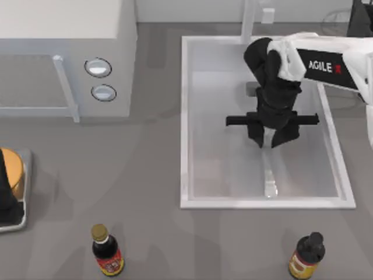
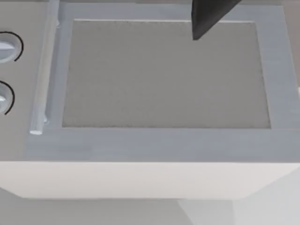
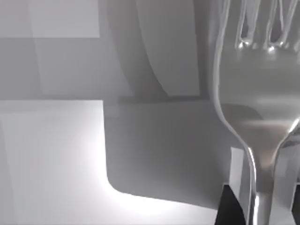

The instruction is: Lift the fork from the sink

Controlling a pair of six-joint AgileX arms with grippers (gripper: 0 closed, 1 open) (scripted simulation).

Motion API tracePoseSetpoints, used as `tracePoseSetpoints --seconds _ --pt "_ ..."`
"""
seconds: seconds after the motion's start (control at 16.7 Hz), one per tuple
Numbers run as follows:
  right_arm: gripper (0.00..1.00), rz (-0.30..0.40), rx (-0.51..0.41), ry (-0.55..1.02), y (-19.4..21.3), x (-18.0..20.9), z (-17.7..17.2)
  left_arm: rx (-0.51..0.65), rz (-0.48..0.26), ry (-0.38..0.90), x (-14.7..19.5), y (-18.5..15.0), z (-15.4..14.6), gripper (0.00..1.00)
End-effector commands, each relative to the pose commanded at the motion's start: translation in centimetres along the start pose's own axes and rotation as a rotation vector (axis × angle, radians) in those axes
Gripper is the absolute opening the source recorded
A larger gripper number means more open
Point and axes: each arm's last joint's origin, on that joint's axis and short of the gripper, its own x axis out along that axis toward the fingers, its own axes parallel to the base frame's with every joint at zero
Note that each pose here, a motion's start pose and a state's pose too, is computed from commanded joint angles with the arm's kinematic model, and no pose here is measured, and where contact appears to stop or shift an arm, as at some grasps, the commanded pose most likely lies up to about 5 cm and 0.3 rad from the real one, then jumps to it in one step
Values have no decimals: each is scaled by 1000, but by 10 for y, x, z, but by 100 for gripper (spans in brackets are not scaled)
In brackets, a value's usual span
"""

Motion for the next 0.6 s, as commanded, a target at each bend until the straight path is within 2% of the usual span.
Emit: tracePoseSetpoints --seconds 0.42,0.48,0.6 --pt "0 0 0 0 0 0 0 0 0 0 0 0 0 100" --pt "0 0 -6 -44 -1 -23 5 0 0 0 0 0 0 100" --pt "0 1 -6 -46 0 -28 6 0 0 0 0 0 0 100"
